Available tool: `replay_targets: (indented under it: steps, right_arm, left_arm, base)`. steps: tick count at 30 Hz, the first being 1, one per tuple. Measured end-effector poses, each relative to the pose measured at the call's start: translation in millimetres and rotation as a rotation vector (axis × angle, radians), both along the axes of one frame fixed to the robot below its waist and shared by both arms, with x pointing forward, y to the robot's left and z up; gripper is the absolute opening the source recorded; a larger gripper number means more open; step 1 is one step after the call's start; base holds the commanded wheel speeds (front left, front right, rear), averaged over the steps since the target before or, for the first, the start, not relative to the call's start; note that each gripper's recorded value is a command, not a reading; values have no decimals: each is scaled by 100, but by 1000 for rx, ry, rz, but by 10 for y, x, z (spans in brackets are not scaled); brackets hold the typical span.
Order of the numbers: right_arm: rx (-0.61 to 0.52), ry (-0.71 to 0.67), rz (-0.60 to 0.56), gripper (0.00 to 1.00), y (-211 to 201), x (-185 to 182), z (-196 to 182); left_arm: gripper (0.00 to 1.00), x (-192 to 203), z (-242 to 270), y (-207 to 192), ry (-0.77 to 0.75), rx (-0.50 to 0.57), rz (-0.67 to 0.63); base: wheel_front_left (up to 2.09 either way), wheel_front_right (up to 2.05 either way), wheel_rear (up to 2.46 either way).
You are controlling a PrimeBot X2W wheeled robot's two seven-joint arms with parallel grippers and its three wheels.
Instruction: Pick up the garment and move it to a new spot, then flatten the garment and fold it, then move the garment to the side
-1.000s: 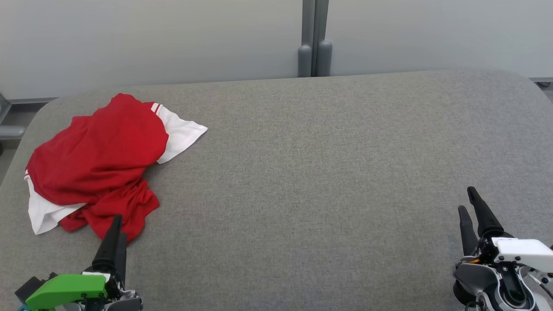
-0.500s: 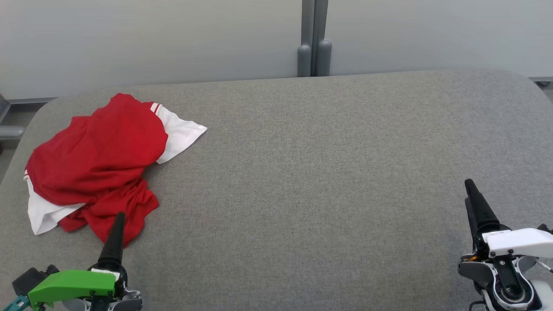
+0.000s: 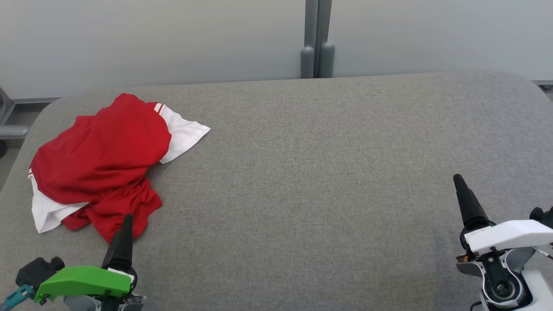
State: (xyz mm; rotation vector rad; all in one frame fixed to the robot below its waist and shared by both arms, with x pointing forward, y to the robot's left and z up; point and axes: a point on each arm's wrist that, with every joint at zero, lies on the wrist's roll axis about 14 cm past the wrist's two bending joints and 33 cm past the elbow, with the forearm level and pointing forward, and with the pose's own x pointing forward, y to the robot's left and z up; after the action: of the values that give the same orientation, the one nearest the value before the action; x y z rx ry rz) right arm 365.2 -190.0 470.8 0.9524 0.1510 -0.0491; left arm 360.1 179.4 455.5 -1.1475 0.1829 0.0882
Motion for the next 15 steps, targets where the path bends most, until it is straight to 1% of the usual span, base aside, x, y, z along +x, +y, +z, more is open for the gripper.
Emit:
replay_targets:
  steps: [15]
  right_arm:
    - [-224,-37,62,100,166,23,76]
  left_arm:
    - [100,9,114,29,-37,233,-16]
  base:
    - [0,0,0]
